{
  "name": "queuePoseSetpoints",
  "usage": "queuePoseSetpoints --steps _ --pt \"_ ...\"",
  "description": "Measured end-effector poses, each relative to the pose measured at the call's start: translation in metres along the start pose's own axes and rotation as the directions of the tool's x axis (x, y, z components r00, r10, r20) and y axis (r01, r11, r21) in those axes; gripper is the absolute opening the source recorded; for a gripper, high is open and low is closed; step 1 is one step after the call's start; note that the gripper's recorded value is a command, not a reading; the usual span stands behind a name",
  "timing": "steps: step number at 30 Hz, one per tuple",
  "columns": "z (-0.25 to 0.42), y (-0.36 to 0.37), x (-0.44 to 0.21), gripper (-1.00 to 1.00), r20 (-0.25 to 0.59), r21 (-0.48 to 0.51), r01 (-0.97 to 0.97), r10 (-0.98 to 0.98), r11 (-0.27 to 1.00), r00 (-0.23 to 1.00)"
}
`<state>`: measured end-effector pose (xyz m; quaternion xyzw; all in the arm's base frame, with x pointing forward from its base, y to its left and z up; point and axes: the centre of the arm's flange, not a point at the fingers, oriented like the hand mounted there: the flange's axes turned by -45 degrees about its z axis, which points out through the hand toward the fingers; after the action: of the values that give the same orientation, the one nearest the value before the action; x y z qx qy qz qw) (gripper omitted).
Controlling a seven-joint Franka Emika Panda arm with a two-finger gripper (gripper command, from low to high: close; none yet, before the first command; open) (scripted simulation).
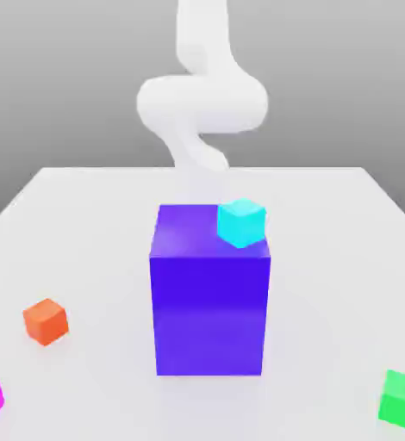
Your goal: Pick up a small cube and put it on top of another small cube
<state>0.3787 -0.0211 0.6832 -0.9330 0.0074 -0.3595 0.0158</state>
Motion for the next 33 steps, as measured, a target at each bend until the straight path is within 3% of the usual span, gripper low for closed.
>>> queuePoseSetpoints --steps 15,24,33 --pt "0.242 0.141 -0.053 0.0 0.345 0.031 -0.103 0.086 0.994 0.935" --pt "0.347 0.231 -0.15 0.0 0.512 -0.043 -0.142 0.143 0.989 0.847" --pt "0.409 0.31 -0.27 0.0 0.648 -0.144 -0.116 0.182 0.983 0.74"
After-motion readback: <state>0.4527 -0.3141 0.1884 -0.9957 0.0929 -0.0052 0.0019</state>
